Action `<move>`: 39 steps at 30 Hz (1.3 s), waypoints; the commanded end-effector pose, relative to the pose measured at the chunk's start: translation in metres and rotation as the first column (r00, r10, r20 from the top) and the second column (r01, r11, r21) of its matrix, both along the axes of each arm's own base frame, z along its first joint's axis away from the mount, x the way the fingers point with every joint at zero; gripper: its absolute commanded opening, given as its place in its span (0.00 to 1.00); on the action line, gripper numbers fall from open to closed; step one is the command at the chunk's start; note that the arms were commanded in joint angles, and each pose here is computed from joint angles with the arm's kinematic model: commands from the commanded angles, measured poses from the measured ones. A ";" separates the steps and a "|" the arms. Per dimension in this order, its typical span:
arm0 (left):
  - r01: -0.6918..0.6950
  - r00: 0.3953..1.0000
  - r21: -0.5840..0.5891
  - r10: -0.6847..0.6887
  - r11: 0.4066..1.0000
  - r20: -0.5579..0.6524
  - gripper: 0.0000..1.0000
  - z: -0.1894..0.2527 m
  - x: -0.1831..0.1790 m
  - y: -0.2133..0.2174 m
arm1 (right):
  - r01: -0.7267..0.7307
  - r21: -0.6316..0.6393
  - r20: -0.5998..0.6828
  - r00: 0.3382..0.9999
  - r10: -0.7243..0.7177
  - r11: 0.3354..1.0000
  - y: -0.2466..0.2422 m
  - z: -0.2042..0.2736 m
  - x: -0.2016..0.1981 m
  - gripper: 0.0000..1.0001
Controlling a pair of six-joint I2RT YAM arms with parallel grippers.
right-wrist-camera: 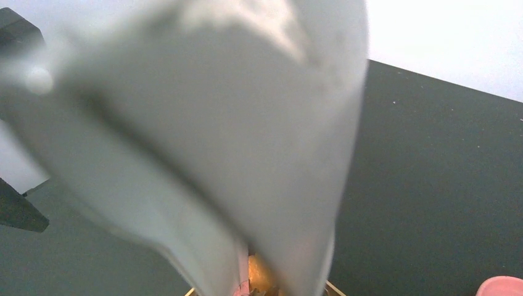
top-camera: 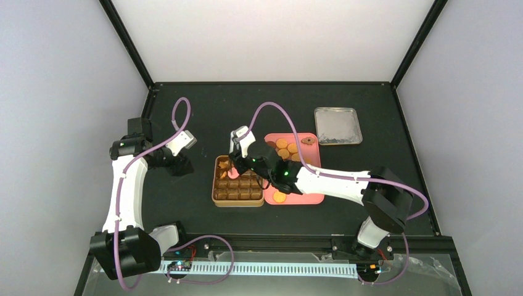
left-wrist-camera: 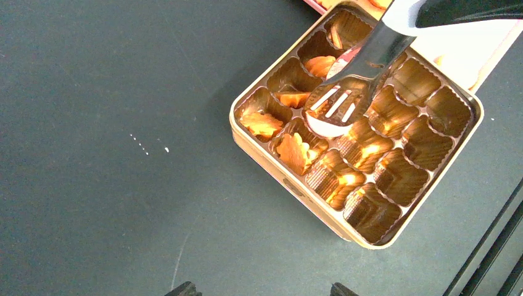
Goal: Pack the cookies
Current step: Place the fake cookies in the empty pocket of the box.
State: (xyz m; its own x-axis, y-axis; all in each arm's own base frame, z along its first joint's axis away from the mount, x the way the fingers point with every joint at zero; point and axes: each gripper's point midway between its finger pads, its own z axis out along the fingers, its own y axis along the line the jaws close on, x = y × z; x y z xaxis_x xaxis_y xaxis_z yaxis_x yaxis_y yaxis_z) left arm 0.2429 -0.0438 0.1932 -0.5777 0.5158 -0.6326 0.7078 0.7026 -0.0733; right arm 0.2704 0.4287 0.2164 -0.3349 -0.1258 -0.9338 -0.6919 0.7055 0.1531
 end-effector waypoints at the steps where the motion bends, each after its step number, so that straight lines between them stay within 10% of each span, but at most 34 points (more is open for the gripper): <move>1: 0.021 0.999 -0.010 -0.021 1.000 0.032 0.57 0.013 0.002 -0.001 | -0.025 0.052 -0.019 1.000 0.026 0.998 0.006 0.002 -0.004 0.31; 39: 0.022 0.999 -0.014 -0.022 1.000 0.027 0.57 0.011 0.003 -0.001 | -0.053 0.135 0.043 0.998 0.048 0.989 0.010 0.058 -0.009 0.26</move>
State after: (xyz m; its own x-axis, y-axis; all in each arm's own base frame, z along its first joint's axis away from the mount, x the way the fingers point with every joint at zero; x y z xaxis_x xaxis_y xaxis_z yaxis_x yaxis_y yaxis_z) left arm 0.2440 -0.0439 0.1923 -0.5824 0.5141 -0.6297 0.7083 0.7010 -0.0827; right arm 0.2597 0.4398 0.2470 -0.3172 -0.0774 -0.9452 -0.7439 0.6385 0.1974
